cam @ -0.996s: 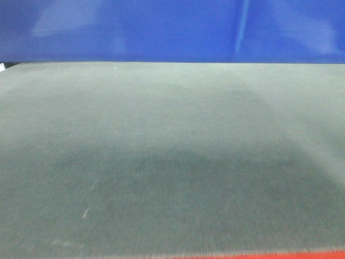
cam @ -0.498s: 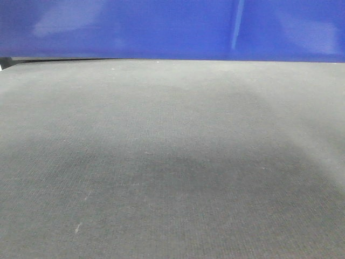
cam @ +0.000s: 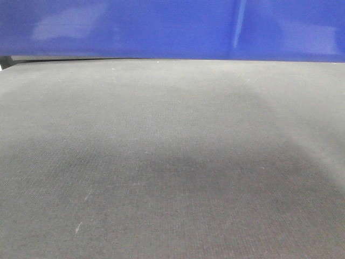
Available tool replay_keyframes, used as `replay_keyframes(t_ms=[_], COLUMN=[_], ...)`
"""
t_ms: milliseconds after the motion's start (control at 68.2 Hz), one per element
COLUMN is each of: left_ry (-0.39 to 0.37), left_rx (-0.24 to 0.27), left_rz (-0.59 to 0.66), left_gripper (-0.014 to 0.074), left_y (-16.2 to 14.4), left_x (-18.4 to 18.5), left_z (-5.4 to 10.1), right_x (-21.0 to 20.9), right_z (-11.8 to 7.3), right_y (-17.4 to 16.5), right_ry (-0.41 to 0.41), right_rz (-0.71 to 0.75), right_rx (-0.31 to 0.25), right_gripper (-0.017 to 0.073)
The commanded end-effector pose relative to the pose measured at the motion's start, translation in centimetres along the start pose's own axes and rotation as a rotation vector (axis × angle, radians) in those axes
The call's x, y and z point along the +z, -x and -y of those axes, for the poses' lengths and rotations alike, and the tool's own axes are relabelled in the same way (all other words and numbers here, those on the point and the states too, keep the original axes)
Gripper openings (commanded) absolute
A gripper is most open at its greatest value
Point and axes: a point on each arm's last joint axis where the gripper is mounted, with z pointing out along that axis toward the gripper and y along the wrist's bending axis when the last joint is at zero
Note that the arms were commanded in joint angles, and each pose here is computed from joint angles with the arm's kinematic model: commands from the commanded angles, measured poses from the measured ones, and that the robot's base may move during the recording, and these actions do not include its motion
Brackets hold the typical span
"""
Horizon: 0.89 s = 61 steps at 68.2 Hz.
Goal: Move blue bin to conveyor side
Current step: 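Carry the blue bin over the dark grey conveyor belt with both grippers, then lower the blue bin onto the dark grey belt with both grippers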
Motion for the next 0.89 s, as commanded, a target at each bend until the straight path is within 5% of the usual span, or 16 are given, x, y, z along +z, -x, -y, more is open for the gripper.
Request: replay_keyframes(t_ms=[0, 410, 747, 879], left_ry=[0.169, 0.148, 0.081, 0.057], left_rx=[0.107, 0.102, 0.089, 0.078], left_rz=[0.163, 0.161, -0.203, -0.317], left_gripper=[-0.0017, -0.0017, -0.0017, 0.0039], left_y=[1.6, 1.8, -0.9, -2.2], left_x=[-1.4, -0.3, 9.7, 12.3], left_z=[-1.8, -1.5, 0.1, 0.7], right_x=[-1.8, -0.5, 8.2, 11.4], right_z=[1.4, 1.5, 2.6, 2.5], right_y=[0.8, 1.3, 1.9, 1.6], right_ry=[-0.160, -0.156, -0.149, -0.091], right_rz=[0.116, 0.112, -0.088, -0.158], right_rx=[-0.083, -0.082, -0.060, -0.018], right_gripper=[-0.0069, -0.0069, -0.0062, 0.0083])
